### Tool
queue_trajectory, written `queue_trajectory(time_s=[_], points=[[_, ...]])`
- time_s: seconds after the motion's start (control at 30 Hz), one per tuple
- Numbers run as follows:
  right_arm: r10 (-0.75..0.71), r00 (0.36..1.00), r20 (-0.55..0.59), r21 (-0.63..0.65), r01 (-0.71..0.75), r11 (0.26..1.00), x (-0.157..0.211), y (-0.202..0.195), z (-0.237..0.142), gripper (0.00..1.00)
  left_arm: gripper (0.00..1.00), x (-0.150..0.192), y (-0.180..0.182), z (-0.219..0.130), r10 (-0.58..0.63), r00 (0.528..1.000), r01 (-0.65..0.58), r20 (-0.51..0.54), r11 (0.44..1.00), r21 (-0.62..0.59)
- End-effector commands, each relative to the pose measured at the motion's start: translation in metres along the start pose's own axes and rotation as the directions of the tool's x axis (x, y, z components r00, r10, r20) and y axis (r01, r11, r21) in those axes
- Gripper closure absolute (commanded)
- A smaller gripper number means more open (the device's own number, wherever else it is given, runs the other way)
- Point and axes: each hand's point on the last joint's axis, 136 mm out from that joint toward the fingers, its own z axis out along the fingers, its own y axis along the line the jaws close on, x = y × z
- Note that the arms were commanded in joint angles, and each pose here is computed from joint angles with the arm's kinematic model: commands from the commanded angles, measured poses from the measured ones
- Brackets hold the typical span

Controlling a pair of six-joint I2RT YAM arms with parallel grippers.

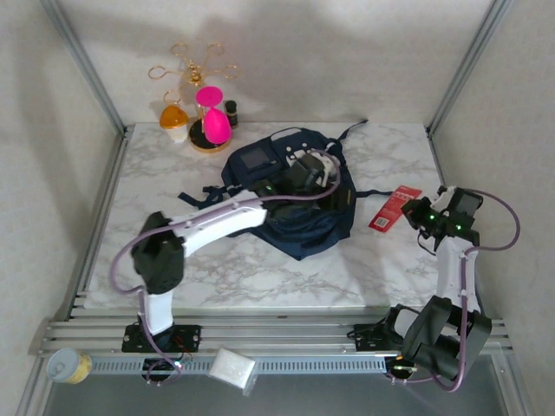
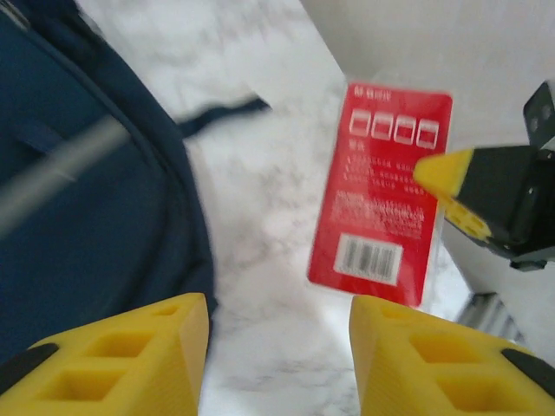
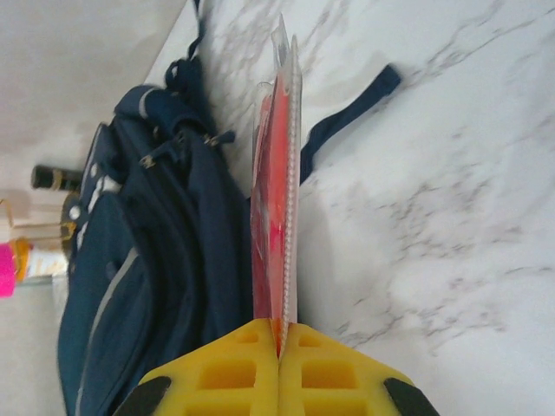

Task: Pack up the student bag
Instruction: Open the student bag at the center of the table.

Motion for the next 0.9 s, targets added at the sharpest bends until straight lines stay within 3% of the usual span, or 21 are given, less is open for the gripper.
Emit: queue_trajectory(time_s=[0.0,0.07,0.13,0.27,0.43,0.53,0.67,0.87], points=[[-0.027,0.998,-0.057,-0.093,0.022,0.995,0.007,0.034,0.0,1.0,0.48,0.044,0.069,-0.006,0.271,0.944,-0.313,-0.189,0.916,-0.252],[-0.042,0.996,-0.076,-0.114,0.033,0.993,0.012,0.043,0.003,1.0,0.45,0.05,0.096,-0.014,0.368,0.895,-0.438,-0.251,0.833,-0.339],[-0.053,0.995,-0.083,-0.118,0.043,0.992,0.013,0.047,0.004,1.0,0.38,0.054,0.104,-0.016,0.422,0.858,-0.506,-0.293,0.789,-0.347],[-0.066,0.993,-0.096,-0.129,0.054,0.99,0.013,0.052,0.007,1.0,0.27,0.068,0.108,-0.012,0.484,0.804,-0.583,-0.345,0.756,-0.297],[-0.077,0.992,-0.102,-0.141,0.062,0.988,0.016,0.056,0.01,1.0,0.24,0.07,0.13,-0.007,0.505,0.771,-0.632,-0.387,0.683,-0.367],[-0.077,0.991,-0.113,-0.147,0.06,0.987,0.017,0.057,0.013,1.0,0.28,0.059,0.135,-0.005,0.505,0.783,-0.62,-0.362,0.673,-0.402],[-0.094,0.987,-0.133,-0.166,0.071,0.984,0.023,0.064,0.014,1.0,0.41,0.039,0.133,-0.006,0.513,0.798,-0.602,-0.314,0.679,-0.42],[-0.079,0.978,-0.191,-0.195,0.041,0.98,0.041,0.071,0.017,1.0,0.65,0.01,0.133,-0.013,0.48,0.844,-0.537,-0.241,0.745,-0.396]])
